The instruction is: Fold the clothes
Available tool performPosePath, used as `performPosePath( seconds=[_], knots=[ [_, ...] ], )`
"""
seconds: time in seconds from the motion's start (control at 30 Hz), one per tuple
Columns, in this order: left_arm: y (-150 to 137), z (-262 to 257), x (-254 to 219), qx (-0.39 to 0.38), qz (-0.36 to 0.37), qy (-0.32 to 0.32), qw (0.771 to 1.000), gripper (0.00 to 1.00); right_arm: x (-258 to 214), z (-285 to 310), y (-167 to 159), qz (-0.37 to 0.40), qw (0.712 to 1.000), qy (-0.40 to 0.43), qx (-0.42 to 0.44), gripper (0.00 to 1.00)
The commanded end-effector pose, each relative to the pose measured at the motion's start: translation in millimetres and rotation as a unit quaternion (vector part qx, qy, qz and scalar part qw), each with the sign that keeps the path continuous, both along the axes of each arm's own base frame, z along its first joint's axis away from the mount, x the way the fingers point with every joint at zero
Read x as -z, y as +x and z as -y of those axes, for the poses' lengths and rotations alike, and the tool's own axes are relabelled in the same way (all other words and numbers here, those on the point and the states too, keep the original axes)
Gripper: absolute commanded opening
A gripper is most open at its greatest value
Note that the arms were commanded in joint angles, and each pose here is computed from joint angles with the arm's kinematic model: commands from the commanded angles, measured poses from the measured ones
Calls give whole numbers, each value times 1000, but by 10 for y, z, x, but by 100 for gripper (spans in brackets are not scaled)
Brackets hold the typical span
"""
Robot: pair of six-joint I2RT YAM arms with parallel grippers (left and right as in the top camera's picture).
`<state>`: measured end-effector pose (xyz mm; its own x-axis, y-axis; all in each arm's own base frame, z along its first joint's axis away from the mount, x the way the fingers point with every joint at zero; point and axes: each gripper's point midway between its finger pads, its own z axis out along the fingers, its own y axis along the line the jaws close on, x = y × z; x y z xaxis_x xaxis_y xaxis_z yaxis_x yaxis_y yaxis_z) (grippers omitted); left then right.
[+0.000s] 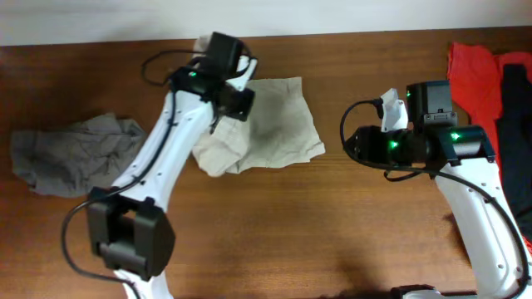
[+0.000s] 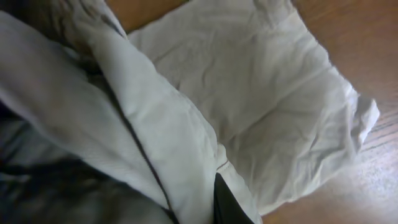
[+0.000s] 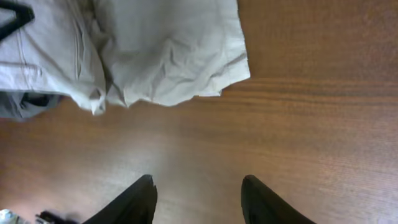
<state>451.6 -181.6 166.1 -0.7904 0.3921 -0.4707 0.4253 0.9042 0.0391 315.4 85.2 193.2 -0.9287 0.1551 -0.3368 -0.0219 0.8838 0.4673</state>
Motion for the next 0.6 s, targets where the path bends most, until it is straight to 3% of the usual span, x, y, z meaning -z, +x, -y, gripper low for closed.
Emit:
performPosePath(
  seconds=[0.0, 0.17, 0.33, 0.57],
  knots=[
    [142, 231, -170, 48, 50, 45, 997, 1, -41, 44, -58, 0, 1000, -10, 11, 49],
    [117, 544, 1, 90, 47, 62, 993, 1, 29, 136, -121, -24, 999, -32, 34, 48],
    [56, 719, 308, 122, 42, 128, 983, 1, 66, 190, -158, -33, 998, -48, 39, 49],
    [-3, 885, 225, 162, 87, 212, 960, 1, 203, 555, -289, -91, 976, -116, 161, 47]
  ],
)
